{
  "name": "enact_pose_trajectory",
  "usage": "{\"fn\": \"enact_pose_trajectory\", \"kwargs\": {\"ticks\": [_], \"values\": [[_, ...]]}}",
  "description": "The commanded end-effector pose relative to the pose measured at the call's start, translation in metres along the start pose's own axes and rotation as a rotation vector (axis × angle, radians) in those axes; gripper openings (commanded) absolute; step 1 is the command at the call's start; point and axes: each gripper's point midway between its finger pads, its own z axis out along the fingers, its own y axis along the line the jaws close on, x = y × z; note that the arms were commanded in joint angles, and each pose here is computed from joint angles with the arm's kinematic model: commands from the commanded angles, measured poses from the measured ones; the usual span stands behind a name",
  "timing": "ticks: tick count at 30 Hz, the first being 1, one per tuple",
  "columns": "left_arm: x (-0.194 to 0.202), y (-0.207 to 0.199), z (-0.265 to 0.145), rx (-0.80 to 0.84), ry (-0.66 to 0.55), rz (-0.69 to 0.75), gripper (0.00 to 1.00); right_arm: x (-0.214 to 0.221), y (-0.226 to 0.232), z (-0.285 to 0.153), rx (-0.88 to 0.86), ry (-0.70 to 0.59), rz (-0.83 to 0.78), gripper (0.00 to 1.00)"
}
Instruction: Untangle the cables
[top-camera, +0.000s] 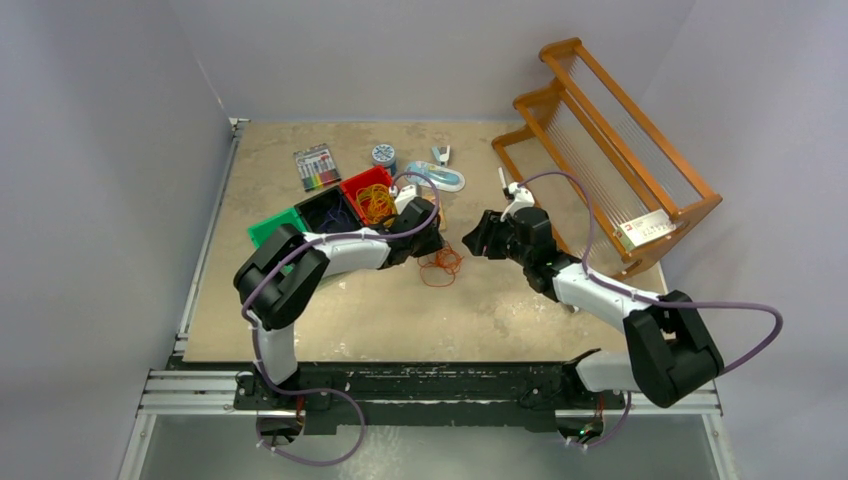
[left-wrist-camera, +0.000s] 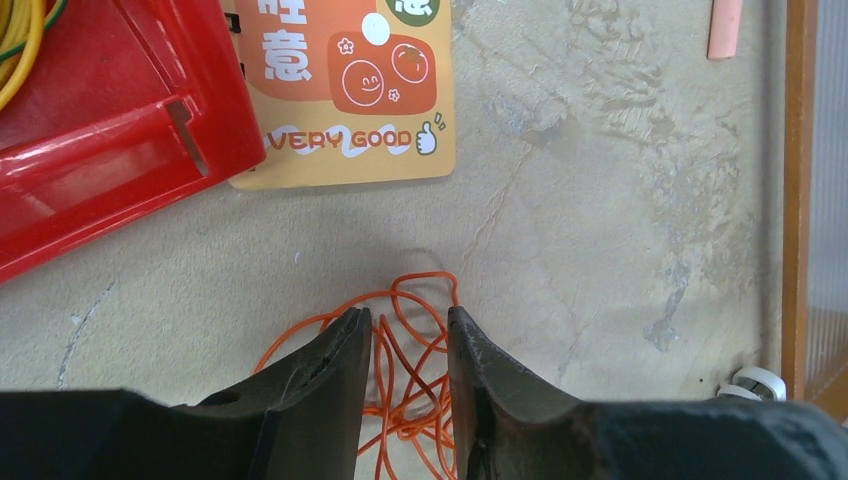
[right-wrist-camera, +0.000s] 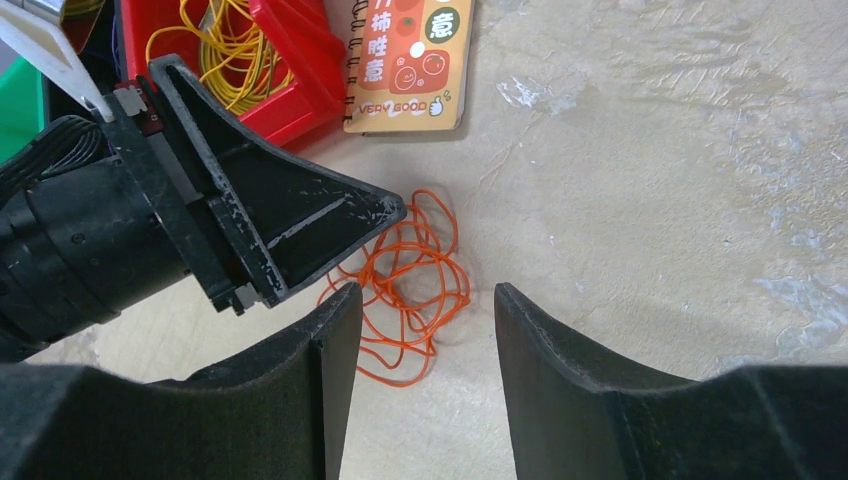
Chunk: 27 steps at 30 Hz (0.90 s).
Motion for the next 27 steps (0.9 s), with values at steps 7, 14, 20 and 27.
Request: {"fn": "enact_pose_trajectory", "kwargs": {"ticks": [7,14,20,27], "values": [[-0.023,-0.020,-0.003,0.031,-0.068,0.003,0.10,-0.017,0.005,-0.005,-0.008,-0.059,-0.005,0.54],[-0.043,-0.028,-0.023,0.045,-0.121,0.055,0.00,-0.030,0.013,-0.012,-0.037,-0.117,-0.019,0.54],[-0.071,-0.072,-0.066,0.217,-0.160,0.222,0.00,-0.046,0.034,-0.025,-0.151,-0.202,-0.063,0.66],[-0.084,-0.092,-0.108,0.331,-0.191,0.312,0.00,-0.064,0.058,-0.036,-0.270,-0.297,-0.091,0.76]]}}
